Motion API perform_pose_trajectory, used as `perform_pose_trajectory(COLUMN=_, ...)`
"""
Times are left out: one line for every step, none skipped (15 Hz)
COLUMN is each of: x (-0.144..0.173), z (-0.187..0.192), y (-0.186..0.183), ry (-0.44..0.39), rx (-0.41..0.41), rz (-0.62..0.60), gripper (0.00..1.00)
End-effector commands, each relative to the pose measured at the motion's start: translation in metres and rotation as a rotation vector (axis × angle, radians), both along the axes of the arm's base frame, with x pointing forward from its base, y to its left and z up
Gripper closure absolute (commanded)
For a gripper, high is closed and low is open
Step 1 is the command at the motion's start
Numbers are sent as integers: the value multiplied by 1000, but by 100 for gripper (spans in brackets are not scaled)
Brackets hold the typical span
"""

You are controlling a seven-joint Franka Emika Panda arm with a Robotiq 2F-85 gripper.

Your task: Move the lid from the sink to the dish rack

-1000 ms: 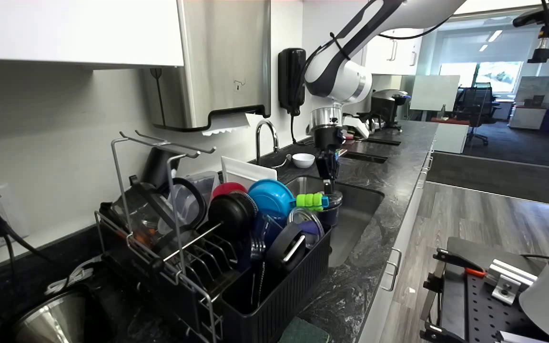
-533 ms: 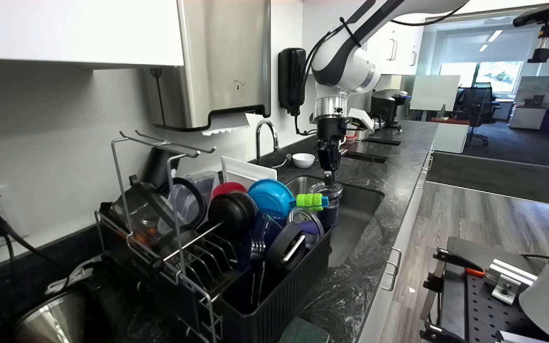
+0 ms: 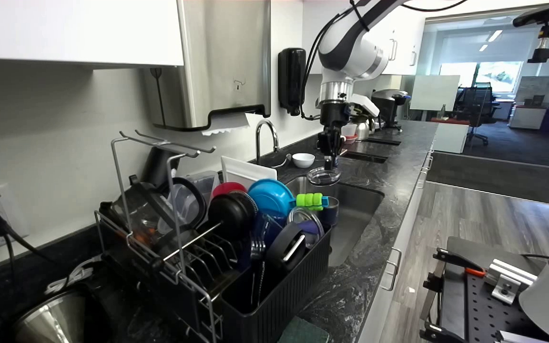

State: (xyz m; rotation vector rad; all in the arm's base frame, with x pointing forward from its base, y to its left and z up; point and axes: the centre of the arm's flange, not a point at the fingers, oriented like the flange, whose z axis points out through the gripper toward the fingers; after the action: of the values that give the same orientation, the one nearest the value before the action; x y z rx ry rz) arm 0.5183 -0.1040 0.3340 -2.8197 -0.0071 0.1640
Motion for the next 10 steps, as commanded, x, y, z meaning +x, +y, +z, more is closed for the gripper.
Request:
perform_pose_trajectory(x=2, z=2, y=-2, ry=-4, rx=-9, rz=-33, gripper=98)
perform_pose_trajectory(x=0, z=1, y=-1, ry=2, rx=-3, rz=-13, gripper=90)
perform_pose_trajectory(x=0, z=1, y=-2, ry=2, rx=-3, rz=-17, gripper=90)
perform_pose_trajectory(x=0, z=1, y=-3, ry=3, rx=-3, rz=-18, gripper=90)
perform_pose_trajectory(x=0, z=1, y=-3, ry=3, rx=-3, rz=-19, gripper=90)
perform_pose_trajectory(x=0, z=1, y=-3, ry=3, rx=-3, rz=-19, gripper=90)
perform_pose_trajectory(x=0, z=1, y=-3, ry=3, rx=-4, rz=-19, gripper=90)
perform_pose_trajectory(x=0, z=1, y=-2, ry=3, rx=-4, rz=-18, gripper=90)
perform_pose_trajectory(x=0, z=1, y=-2, ry=3, rx=-4, rz=-18, gripper=90)
perform_pose_trajectory(x=0, z=1, y=-2, ry=3, rx=-4, rz=-18, gripper=90)
